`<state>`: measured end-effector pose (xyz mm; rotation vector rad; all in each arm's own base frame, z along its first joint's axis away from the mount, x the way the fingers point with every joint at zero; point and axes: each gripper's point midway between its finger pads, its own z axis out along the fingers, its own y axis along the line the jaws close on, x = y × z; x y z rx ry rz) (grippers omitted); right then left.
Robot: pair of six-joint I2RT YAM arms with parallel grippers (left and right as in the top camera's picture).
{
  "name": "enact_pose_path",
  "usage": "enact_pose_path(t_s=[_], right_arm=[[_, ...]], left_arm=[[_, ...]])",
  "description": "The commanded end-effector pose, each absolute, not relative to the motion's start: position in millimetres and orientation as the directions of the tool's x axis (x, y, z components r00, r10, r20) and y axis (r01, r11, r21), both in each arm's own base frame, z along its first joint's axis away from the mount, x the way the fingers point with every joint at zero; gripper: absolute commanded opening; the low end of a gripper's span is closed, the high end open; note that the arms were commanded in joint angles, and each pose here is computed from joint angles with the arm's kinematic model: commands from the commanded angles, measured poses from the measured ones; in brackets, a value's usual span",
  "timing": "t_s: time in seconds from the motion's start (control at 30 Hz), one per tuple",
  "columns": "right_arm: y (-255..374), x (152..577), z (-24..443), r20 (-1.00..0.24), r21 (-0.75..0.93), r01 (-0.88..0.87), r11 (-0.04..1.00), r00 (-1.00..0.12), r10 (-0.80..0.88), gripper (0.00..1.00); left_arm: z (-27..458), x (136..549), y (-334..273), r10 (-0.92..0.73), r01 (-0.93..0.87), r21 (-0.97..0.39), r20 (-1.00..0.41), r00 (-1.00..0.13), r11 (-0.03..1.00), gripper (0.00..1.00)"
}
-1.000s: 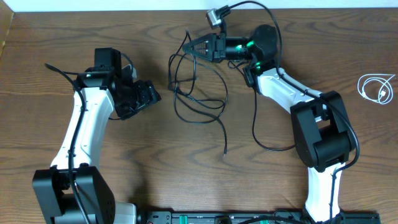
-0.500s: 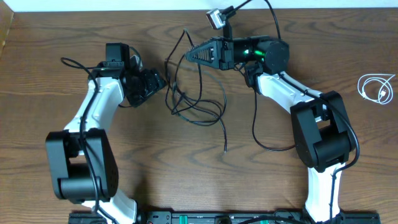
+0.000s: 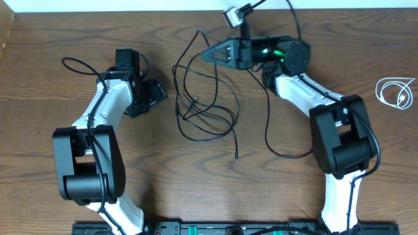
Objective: Untangle cables
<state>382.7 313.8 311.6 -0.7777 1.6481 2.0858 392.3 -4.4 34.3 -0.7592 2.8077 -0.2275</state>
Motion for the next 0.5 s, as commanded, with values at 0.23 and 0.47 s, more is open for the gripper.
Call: enact_pose_path(t_s=[0.23,0.47], right_arm=[[293.5,399.6,395.6,-0.64,0.679,-0.661,-0.318,-0.746,0.184,0.01],[322.5,374.8,380.3,-0.691,0.67,-0.668,-0.323,-0.721,0.058,0.01]], left_arm=[[33.4,397.4,-11.5,-0.397,-0.353,-0.228,-0.191,-0.898,0.907,0.86],[87.7,399.3,-105.1,-0.081,0.152,-0.709,-0.284,-0.956,0.689,0.86]])
